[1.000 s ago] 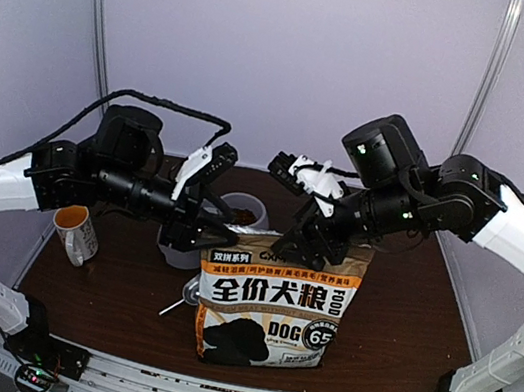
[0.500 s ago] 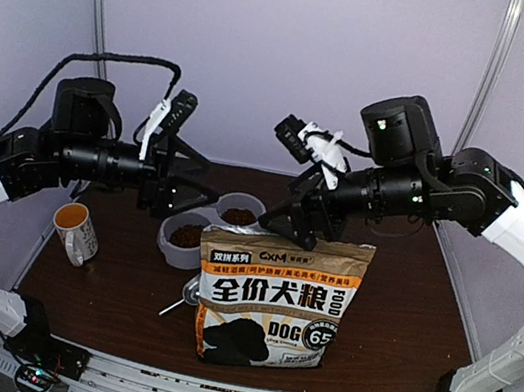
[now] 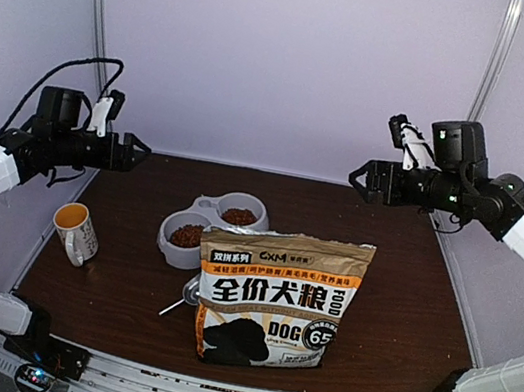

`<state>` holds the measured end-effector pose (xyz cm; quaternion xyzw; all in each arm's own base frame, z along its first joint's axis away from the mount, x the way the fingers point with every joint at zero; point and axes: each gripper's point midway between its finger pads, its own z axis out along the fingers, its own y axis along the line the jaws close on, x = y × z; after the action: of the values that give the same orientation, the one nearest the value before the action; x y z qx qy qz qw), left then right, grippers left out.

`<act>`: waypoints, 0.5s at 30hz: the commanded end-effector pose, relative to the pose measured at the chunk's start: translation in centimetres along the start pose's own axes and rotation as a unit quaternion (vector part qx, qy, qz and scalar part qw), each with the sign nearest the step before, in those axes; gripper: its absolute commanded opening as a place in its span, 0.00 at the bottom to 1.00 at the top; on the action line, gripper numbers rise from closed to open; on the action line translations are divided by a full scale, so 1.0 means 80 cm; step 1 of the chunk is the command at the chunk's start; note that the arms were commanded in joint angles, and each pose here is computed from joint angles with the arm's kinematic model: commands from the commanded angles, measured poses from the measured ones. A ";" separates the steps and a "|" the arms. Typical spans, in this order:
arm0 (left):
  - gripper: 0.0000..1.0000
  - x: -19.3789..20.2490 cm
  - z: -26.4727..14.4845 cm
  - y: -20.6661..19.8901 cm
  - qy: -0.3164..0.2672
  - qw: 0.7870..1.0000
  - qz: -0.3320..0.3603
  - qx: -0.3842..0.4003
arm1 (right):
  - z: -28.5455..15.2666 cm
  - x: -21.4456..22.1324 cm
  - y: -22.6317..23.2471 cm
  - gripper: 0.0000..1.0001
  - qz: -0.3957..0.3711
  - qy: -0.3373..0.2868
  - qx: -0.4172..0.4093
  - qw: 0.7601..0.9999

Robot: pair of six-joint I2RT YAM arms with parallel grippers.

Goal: Serve the pet food

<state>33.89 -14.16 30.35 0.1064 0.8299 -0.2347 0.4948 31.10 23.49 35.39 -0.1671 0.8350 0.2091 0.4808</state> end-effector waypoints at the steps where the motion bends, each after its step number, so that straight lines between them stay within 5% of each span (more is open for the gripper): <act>1: 0.87 0.004 -0.011 0.083 -0.030 0.995 -0.048 -0.080 | -0.006 0.022 -0.085 0.90 0.064 -0.014 0.086 0.994; 8: 0.90 0.022 -0.077 0.213 -0.093 0.959 -0.082 -0.255 | -0.044 0.079 -0.233 0.91 0.147 -0.057 0.205 0.966; 15: 0.96 0.053 -0.136 0.260 -0.190 0.893 -0.035 -0.407 | -0.087 0.117 -0.315 0.90 0.150 -0.184 0.307 0.922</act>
<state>32.86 5.76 23.39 -0.1474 0.8133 0.0010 0.5628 33.25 0.01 24.08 0.1310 0.8400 0.0620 0.5229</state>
